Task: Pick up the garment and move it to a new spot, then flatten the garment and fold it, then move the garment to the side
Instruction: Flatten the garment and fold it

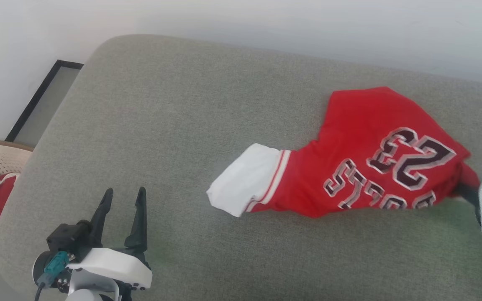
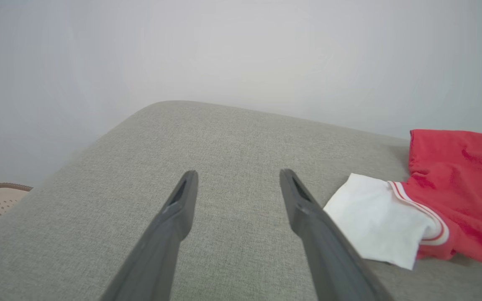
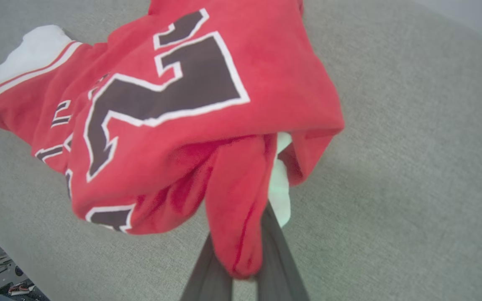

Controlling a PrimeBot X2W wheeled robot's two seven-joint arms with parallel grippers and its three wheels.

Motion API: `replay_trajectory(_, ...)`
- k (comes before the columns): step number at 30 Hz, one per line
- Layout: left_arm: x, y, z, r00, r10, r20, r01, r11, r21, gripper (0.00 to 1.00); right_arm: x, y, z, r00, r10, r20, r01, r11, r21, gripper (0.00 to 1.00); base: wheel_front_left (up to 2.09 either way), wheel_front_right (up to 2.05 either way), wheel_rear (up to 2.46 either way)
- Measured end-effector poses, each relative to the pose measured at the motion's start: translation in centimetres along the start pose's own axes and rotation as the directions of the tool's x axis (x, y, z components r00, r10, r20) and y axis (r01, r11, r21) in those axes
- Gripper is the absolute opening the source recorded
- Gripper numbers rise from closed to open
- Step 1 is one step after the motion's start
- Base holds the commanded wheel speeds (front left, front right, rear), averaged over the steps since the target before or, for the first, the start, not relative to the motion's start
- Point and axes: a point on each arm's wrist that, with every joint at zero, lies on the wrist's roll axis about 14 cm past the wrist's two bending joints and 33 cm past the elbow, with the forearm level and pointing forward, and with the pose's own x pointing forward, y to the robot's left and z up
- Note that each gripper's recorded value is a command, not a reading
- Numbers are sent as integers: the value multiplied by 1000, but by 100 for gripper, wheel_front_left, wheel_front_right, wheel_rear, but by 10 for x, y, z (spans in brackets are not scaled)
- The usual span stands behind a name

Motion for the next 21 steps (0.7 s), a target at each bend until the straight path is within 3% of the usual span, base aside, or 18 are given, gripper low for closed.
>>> replay_trajectory(7, -1, 2, 0, 1000, 2, 0, -2, 1000, 3, 100, 5, 10, -25, 1000, 20, 7, -20, 995, 101, 0, 0, 0, 0)
replay_trajectory(17, -2, 4, -1, 1000, 5, -5, -5, 1000, 7, 100, 22, 46, 53, 966, 93, 242, -93, 996, -11, 0, 0, 0, 0)
replay_trajectory(21, -3, -1, -3, 1000, 1, -7, -1, 1000, -1, 100, 38, 62, 79, 952, 134, 274, -123, 991, -58, 0, 0, 0, 0)
